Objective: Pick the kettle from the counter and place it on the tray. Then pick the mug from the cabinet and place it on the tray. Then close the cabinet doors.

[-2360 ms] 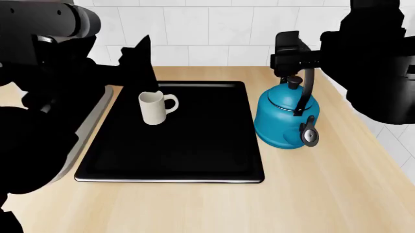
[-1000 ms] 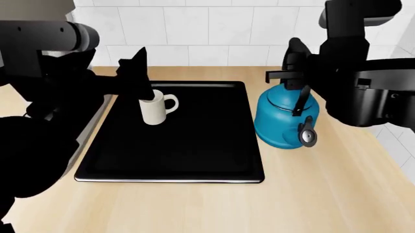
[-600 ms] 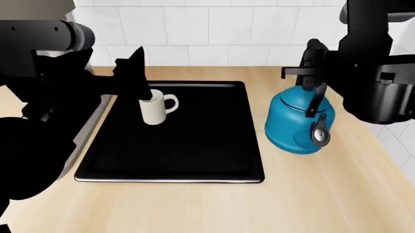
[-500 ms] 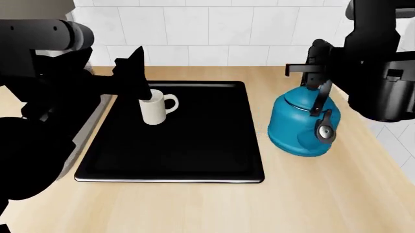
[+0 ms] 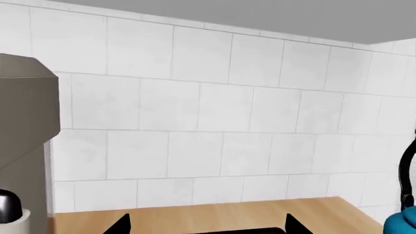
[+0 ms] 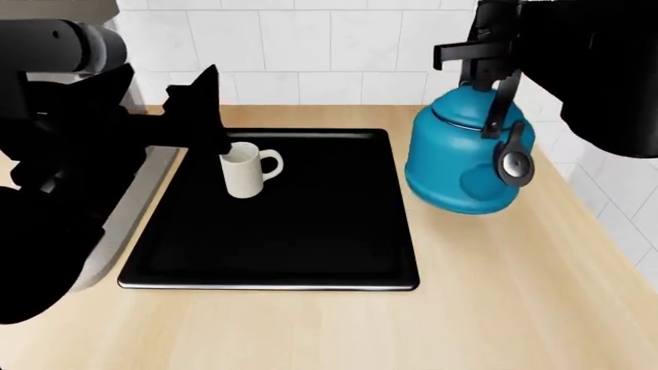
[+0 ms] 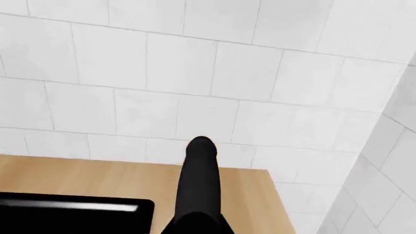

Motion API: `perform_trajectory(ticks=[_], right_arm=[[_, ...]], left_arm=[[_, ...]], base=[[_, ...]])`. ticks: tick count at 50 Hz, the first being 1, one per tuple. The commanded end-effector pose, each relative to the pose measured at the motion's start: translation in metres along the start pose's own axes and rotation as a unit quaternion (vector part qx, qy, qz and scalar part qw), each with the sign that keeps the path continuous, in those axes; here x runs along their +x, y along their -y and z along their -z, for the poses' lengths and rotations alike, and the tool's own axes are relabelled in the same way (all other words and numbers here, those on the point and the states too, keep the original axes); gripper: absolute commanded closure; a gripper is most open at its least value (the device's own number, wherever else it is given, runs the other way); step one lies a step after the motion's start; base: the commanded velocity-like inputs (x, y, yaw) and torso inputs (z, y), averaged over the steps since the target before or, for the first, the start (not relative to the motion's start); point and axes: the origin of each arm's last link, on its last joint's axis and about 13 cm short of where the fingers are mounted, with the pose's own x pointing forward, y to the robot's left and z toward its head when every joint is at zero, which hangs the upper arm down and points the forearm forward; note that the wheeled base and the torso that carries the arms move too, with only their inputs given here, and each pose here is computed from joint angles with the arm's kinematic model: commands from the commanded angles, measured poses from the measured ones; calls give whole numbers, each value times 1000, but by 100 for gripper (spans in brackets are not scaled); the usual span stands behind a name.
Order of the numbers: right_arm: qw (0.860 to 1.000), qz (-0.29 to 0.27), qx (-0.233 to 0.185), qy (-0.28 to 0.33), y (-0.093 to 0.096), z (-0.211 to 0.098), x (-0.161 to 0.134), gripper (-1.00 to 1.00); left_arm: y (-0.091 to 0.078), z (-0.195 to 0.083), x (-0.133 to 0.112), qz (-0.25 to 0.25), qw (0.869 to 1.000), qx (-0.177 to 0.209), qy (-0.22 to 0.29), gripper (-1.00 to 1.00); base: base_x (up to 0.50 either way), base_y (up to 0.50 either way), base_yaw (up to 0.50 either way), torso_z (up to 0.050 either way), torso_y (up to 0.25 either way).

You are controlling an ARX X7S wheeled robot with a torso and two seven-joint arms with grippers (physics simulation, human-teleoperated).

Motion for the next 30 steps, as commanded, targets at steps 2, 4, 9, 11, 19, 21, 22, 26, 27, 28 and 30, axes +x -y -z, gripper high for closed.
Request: perform_trajectory(ticks=[2, 4, 9, 11, 19, 21, 22, 26, 27, 28, 30], right_arm=[[998, -27, -17, 57, -20, -24, -8, 100], [997, -32, -18, 61, -24, -25, -5, 100], [997, -49, -23, 63, -39, -24, 3, 100], [996, -57, -27, 60, -45, -22, 6, 100], [995, -81, -33, 52, -65, -11, 18, 100], [994, -86, -35, 49, -70, -7, 21, 100], [994, -88, -35, 48, -72, -5, 22, 100], [994, -97, -36, 41, -81, 2, 30, 100], [994, -98, -37, 39, -83, 5, 31, 100], [994, -100, -38, 37, -85, 6, 33, 100], [993, -102, -39, 34, -88, 10, 35, 100]], left_arm=[[-2, -4, -6, -1, 1000, 0, 8, -100], [-2, -4, -7, 0, 1000, 0, 9, -100], [-4, -3, -9, 0, 1000, 0, 10, -100], [-4, -3, -9, -2, 1000, 1, 11, -100], [-7, -3, -12, -5, 1000, -2, 12, -100], [-8, -2, -12, -6, 1000, -3, 12, -100], [-8, -1, -13, -6, 1000, -3, 12, -100], [-10, -2, -13, -8, 1000, -5, 12, -100], [-10, -2, -13, -8, 1000, -5, 12, -100], [-11, -3, -13, -9, 1000, -5, 12, -100], [-11, -2, -12, -10, 1000, -6, 11, -100]], base=[[0, 0, 0, 0, 5], [0, 0, 0, 0, 0], [0, 0, 0, 0, 0], [0, 0, 0, 0, 0], [0, 0, 0, 0, 1], [0, 0, 0, 0, 0], [0, 0, 0, 0, 0], [0, 0, 0, 0, 3], [0, 0, 0, 0, 0], [0, 0, 0, 0, 0], [0, 0, 0, 5, 0]])
